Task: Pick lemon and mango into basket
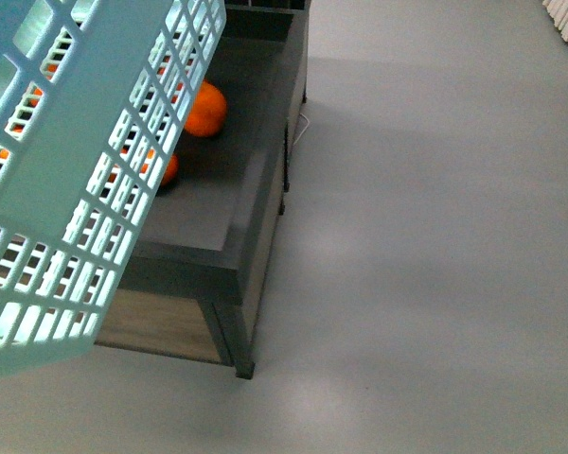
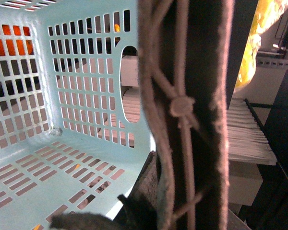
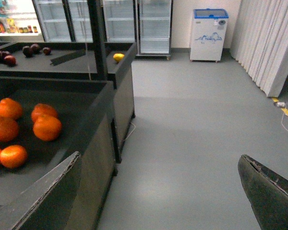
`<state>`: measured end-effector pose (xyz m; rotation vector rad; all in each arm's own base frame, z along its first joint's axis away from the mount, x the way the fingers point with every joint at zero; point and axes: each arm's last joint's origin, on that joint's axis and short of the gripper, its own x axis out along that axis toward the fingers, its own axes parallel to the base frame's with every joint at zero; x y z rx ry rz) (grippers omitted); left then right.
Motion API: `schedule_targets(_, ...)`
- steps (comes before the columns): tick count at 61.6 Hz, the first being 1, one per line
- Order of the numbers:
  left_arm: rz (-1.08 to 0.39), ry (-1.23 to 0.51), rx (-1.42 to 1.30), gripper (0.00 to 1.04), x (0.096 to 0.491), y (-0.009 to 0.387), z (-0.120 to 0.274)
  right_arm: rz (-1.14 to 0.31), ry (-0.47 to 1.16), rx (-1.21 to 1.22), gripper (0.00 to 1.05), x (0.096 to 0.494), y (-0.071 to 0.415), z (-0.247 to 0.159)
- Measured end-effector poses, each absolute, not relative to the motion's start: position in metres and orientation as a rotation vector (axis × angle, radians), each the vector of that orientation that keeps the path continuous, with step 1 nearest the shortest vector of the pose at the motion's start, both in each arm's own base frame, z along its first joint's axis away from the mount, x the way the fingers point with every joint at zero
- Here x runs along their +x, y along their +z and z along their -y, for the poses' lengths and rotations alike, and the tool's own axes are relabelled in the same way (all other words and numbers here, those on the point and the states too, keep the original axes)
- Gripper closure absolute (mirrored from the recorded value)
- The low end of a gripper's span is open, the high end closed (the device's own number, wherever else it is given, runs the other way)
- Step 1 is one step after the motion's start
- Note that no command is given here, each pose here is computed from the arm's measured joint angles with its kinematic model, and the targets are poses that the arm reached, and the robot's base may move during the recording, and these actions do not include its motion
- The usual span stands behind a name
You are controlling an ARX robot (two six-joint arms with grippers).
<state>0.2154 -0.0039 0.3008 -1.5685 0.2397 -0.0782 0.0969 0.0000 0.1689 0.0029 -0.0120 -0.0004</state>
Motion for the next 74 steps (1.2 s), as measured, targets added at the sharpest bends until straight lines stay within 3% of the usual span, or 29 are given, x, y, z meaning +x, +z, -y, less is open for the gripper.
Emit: schedule_targets(74, -0.238, -0.079, -1.568, 0.99, 0.2153, 0.3014, 0.0038, 0.013, 0.001, 0.003, 0.09, 0.0968, 0.1689, 0.0000)
